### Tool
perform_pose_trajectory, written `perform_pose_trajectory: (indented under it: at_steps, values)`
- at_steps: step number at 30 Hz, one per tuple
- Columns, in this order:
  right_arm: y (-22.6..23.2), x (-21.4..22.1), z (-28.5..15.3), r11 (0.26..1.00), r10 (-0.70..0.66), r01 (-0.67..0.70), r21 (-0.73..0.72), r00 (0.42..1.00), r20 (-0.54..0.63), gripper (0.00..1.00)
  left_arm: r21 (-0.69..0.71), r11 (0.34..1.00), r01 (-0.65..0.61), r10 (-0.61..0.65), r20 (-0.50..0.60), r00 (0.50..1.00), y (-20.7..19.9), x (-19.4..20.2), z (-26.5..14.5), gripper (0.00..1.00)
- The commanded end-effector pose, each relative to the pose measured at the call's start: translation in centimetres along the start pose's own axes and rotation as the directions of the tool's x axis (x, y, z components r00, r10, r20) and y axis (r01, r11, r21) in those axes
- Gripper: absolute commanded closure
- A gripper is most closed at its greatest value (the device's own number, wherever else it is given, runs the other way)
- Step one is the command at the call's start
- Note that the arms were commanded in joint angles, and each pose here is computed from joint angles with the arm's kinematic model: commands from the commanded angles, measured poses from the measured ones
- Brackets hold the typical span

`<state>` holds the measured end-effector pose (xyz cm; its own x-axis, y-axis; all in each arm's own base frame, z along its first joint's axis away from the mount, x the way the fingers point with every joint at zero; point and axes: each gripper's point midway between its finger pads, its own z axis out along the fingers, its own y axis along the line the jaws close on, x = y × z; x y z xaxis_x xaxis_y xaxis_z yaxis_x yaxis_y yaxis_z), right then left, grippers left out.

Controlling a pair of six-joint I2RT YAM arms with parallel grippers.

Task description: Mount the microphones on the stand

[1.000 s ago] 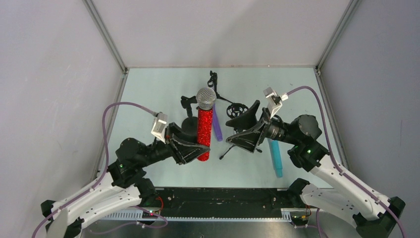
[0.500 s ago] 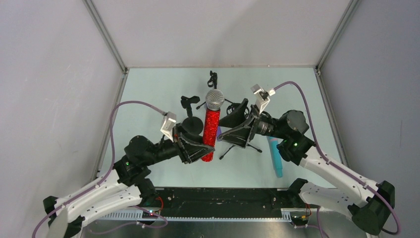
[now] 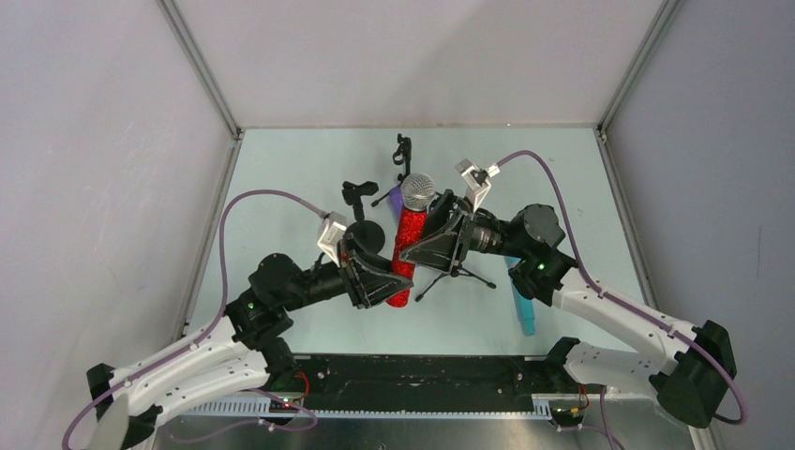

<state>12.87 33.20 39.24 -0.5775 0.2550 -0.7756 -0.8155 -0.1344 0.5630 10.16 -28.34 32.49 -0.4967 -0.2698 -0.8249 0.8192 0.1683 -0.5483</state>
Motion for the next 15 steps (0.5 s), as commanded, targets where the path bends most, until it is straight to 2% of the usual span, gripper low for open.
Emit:
perform_pose_trajectory:
  at_steps: [1, 12, 15]
  values:
    - [2.70, -1.75, 0.61, 0.995, -0.044, 0.047, -0.093, 0.998, 0.035, 0.35, 0.043, 0.999, -0.003, 0.001, 0.050, 0.999, -1.00, -1.08, 0.05, 1.00]
    - [2.86, -1.21, 0.75, 0.992, -0.043, 0.044, -0.118, 0.999, 0.012, 0.58, 0.031, 0.999, 0.023, -0.024, 0.044, 0.999, -0.45, -0.47, 0.18, 1.00]
    - [2.83, -1.02, 0.73, 0.992, -0.046, 0.046, -0.120, 0.999, 0.003, 0.75, 0.023, 0.999, 0.025, -0.026, 0.046, 0.999, -0.24, -0.41, 0.19, 1.00]
